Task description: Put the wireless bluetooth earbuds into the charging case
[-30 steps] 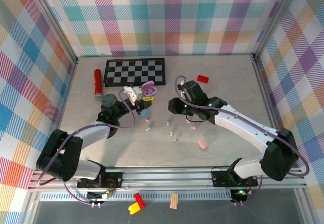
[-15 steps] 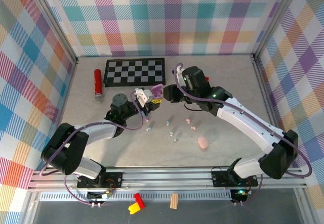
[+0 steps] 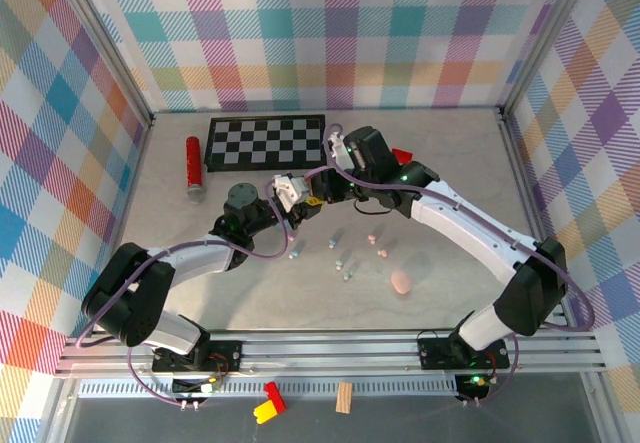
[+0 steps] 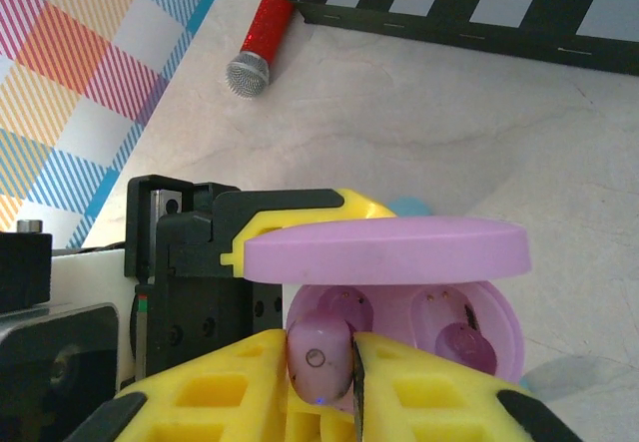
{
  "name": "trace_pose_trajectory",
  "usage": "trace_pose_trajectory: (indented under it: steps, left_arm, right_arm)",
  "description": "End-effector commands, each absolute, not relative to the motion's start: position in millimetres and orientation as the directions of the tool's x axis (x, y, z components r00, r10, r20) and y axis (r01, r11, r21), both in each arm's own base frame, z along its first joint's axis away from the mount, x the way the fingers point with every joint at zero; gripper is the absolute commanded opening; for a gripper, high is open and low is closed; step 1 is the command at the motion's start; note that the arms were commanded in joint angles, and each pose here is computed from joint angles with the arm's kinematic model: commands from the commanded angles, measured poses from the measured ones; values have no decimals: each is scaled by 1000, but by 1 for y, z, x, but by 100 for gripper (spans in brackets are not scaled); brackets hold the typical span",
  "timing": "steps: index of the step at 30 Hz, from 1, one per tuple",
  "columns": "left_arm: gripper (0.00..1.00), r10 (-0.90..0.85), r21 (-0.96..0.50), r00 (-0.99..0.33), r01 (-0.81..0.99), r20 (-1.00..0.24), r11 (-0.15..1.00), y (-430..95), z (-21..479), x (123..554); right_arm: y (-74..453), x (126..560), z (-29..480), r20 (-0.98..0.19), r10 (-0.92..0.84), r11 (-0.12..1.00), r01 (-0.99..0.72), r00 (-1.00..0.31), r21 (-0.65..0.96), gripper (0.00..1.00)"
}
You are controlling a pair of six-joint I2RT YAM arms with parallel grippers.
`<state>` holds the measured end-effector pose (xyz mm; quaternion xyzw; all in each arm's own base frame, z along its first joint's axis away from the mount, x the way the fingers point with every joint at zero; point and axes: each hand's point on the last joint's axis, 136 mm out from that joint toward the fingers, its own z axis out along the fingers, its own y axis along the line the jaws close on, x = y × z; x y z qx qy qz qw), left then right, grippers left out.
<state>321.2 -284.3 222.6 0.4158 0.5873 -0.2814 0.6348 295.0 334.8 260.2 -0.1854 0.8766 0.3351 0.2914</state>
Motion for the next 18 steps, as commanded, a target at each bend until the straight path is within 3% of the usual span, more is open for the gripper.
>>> trace_pose_trajectory:
  steps: [1, 18]
  left_arm:
    - [34, 122, 239, 205, 845, -971, 479, -292, 238, 320]
    - [34, 103, 213, 187, 856, -977, 470, -293, 237, 318]
  right_arm:
    - [341, 295, 266, -643, -153, 685, -550, -750, 478, 23]
    - [328, 307, 255, -669, -128, 753, -511, -732, 415, 21]
